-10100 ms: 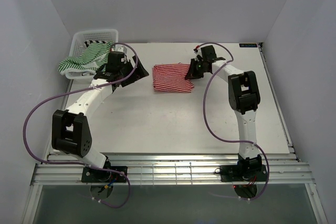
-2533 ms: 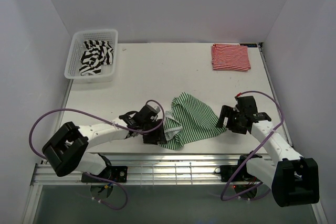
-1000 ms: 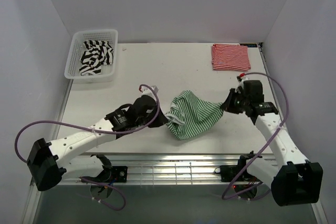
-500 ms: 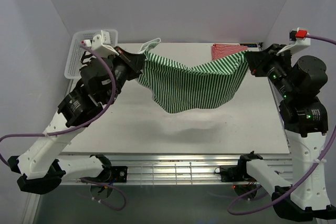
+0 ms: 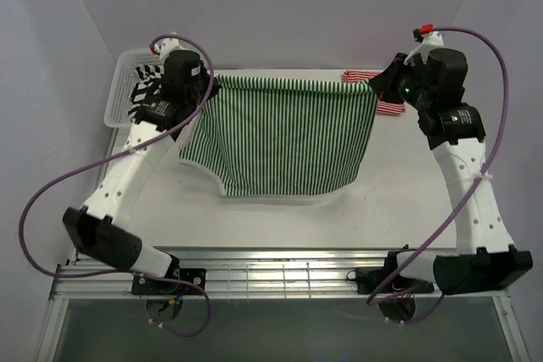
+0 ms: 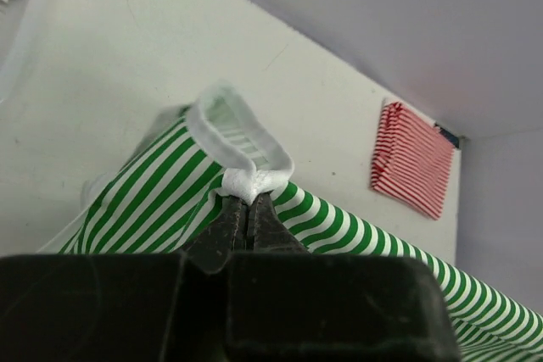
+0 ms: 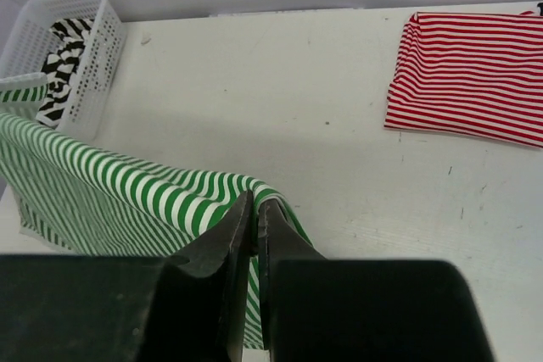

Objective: Fold and stack the tank tops
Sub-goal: Flatten the tank top out

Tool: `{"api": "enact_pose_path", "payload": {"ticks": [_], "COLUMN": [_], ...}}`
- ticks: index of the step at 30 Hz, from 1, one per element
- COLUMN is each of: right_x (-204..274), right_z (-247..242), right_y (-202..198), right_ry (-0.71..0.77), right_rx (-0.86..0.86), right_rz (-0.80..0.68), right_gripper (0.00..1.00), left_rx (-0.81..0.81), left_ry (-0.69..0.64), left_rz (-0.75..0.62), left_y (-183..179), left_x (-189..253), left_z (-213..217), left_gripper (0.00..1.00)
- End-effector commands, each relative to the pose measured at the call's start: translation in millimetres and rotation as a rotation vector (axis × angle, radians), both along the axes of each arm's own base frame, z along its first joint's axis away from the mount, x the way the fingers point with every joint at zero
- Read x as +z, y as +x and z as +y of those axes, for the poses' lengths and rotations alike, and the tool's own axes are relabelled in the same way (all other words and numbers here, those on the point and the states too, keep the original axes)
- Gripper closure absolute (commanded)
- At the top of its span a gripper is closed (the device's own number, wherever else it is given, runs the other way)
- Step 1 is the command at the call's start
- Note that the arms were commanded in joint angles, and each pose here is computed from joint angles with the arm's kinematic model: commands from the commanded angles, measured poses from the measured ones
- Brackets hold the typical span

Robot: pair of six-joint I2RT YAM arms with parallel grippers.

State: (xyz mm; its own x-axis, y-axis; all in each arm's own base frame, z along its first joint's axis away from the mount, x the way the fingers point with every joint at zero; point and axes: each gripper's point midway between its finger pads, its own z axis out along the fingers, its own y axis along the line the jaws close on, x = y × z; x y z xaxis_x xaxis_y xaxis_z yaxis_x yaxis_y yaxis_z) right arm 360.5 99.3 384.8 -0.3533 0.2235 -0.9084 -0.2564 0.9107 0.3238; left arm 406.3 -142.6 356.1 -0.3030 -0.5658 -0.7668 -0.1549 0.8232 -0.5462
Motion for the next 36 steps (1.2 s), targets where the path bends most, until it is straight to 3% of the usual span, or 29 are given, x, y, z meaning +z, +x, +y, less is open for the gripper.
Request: {"api": "enact_pose_path", "payload": {"ticks": [1,3,4,5,7,8,13,14,16,17,18,19,21,22,23,24,25,27,28,29,30,31,32,35,36], "right_x": [19,7,44,57,67,102,120,118,89,75,40,19,-20,-87,-113,-128,-185,-220,-254,-268,-278,-288,-286,-266,-259], "right_z": [-1,0,-2,-4,-7,-5,-30,-31,-31,-30,-29,-30,-28,-26,-25,-25,-23,-20,-20,-22,-23,-26,-28,-32,-31], "right_y": [56,93,102,109,127,122,114,112,100,96,87,81,58,43,32,16,-7,-33,-52,-63,-71,-83,-84,-80,-78], "right_ry": [-0.035,-0.028,-0.004,0.006,0.024,0.028,0.037,0.034,0.026,0.018,0.016,0.018,0.034,0.062,0.079,0.098,0.146,0.181,0.190,0.172,0.161,0.144,0.124,0.076,0.065], "right_rx": [0.024,0.039,0.062,0.071,0.106,0.122,0.096,0.102,0.121,0.128,0.130,0.129,0.126,0.128,0.115,0.097,0.066,0.053,0.039,0.027,0.025,0.012,0.010,0.021,0.040], "right_rz": [-0.085,-0.052,-0.128,-0.154,-0.166,-0.247,-0.305,-0.319,-0.276,-0.258,-0.190,-0.147,-0.075,0.072,0.130,0.161,0.306,0.371,0.462,0.510,0.547,0.607,0.610,0.568,0.542], "right_gripper": [0.92,0.92,0.92,0.92,0.92,0.92,0.92,0.92,0.92,0.92,0.92,0.92,0.92,0.92,0.92,0.92,0.92,0.85,0.73,0.65,0.53,0.15,0.06,0.10,0.10], "left_rx": [-0.155,-0.196,-0.206,-0.227,-0.223,-0.218,-0.265,-0.279,-0.283,-0.278,-0.277,-0.256,-0.250,-0.226,-0.241,-0.259,-0.273,-0.324,-0.340,-0.346,-0.349,-0.343,-0.324,-0.266,-0.245], "left_ry": [-0.027,-0.038,-0.042,-0.046,-0.025,-0.006,-0.018,-0.022,-0.043,-0.053,-0.058,-0.091,-0.112,-0.152,-0.179,-0.208,-0.235,-0.291,-0.294,-0.288,-0.279,-0.266,-0.247,-0.180,-0.156], "left_rz": [-0.028,-0.018,-0.034,-0.134,-0.160,-0.251,-0.320,-0.306,-0.188,-0.210,-0.174,-0.035,-0.022,0.113,0.093,0.132,0.231,0.305,0.347,0.428,0.461,0.479,0.529,0.528,0.498], "left_y": [44,83,96,106,130,130,114,110,106,91,84,73,46,24,10,-3,-26,-52,-64,-83,-92,-99,-110,-113,-106], "left_x": [8,0,8,54,62,100,121,112,50,54,33,-33,-54,-116,-118,-137,-182,-205,-218,-239,-247,-250,-256,-243,-230], "left_z": [-19,-15,-12,-5,1,8,14,12,10,13,13,14,17,19,16,11,8,-5,-8,-8,-8,-6,-2,11,15], "left_gripper": [1.00,1.00,1.00,1.00,1.00,1.00,1.00,1.00,1.00,1.00,1.00,1.00,1.00,1.00,0.98,0.93,0.86,0.77,0.68,0.48,0.38,0.27,0.20,0.02,0.02]}}
